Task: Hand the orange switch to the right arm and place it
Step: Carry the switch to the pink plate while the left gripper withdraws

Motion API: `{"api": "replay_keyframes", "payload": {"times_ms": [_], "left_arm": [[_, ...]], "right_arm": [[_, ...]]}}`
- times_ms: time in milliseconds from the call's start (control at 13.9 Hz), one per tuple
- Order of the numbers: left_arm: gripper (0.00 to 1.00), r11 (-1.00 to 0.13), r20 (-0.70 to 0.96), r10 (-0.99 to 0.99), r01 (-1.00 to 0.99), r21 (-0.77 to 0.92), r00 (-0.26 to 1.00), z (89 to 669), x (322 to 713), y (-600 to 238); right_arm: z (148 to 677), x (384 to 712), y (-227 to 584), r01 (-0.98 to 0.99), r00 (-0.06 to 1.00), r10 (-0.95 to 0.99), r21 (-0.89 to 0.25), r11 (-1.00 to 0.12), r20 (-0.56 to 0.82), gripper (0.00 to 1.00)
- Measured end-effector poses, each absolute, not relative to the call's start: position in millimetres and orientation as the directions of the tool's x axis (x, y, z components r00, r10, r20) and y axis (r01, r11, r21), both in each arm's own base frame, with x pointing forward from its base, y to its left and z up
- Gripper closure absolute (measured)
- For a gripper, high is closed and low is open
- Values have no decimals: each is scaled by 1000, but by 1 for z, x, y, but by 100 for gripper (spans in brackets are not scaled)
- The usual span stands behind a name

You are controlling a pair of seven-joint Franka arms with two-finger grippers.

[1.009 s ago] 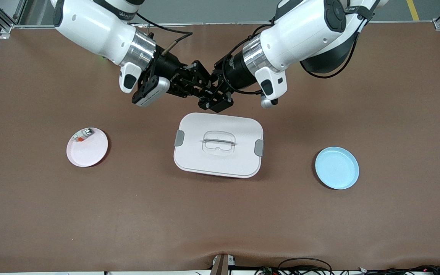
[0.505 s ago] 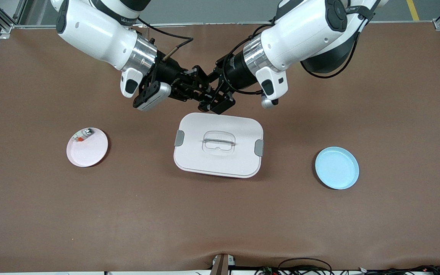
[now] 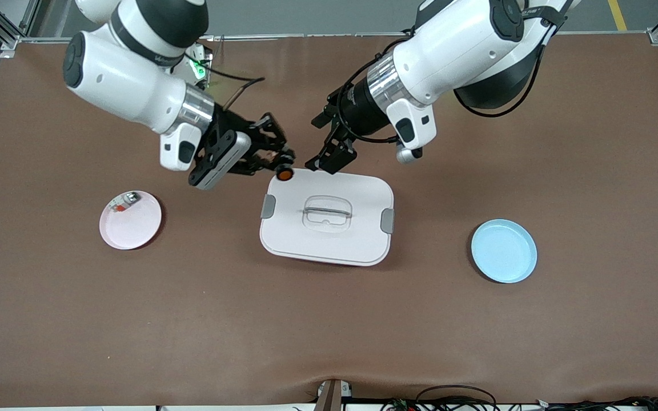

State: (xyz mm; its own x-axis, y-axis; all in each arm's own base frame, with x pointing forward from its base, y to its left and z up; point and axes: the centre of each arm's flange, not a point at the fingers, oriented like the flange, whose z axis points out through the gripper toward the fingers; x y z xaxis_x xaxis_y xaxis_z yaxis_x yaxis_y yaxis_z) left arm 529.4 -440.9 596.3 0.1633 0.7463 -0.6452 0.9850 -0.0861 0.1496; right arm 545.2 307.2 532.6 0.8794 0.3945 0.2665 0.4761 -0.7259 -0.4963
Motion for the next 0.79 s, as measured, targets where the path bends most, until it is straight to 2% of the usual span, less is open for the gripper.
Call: {"api": "replay_keyframes", "payload": {"times_ms": [288, 505, 793], "left_arm": [[0, -74, -622, 769, 987, 143, 148, 582, 541, -430], [0, -64, -597, 794, 992, 109, 117, 554, 551, -418], [0, -27, -576, 815, 997, 74, 65, 533, 567, -392]], "right_arm": [[512, 559, 250, 685, 725, 647, -337, -646, 236, 59], [496, 565, 218, 793, 605, 782, -208, -573, 150, 59], [459, 564, 185, 862, 496, 868, -137, -488, 31, 59]]}}
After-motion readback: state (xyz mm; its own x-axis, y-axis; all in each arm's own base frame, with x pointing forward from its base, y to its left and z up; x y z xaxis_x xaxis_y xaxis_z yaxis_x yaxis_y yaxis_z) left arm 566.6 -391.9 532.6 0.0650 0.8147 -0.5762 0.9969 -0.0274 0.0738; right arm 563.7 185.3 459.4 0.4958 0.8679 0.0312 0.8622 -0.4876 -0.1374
